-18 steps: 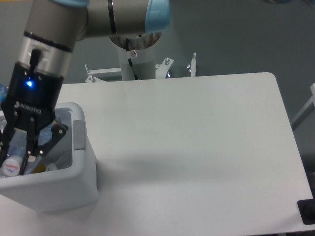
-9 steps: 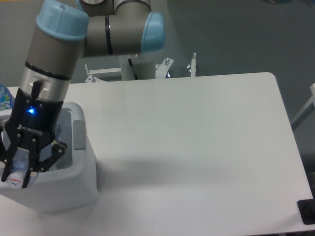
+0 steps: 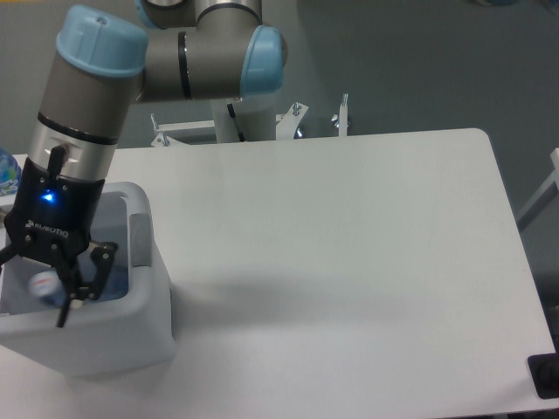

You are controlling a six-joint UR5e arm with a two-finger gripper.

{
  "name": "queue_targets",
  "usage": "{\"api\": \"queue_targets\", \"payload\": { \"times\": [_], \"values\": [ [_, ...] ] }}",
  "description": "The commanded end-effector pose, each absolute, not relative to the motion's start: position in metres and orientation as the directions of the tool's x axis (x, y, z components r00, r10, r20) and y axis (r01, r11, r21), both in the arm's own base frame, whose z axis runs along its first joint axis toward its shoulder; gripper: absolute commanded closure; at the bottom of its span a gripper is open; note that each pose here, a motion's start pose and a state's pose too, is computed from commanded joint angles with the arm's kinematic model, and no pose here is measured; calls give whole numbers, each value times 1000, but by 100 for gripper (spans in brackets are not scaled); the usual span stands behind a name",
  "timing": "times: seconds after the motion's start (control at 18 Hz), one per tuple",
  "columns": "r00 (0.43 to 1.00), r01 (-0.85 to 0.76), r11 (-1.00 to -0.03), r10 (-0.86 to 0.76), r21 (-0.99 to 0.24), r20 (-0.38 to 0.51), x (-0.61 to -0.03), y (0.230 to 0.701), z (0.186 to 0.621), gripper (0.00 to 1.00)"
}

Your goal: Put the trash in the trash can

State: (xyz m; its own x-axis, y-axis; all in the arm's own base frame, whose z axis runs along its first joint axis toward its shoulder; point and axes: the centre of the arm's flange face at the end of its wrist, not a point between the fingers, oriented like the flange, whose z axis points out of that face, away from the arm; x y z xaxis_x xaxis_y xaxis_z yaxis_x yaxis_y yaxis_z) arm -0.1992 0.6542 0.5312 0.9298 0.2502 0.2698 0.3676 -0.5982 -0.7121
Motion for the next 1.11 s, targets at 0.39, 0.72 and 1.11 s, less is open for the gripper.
{"api": "queue_targets", "payload": {
  "times": [0.39,0.72,1.11],
  "values": [
    [859,345,-610,512,-713,-22,-302,607,530,0],
    [847,206,-789,440,-579,-298,-362,557,528,0],
    [911,70,-947,189,-314,-368,-378,507,530,0]
  ]
}}
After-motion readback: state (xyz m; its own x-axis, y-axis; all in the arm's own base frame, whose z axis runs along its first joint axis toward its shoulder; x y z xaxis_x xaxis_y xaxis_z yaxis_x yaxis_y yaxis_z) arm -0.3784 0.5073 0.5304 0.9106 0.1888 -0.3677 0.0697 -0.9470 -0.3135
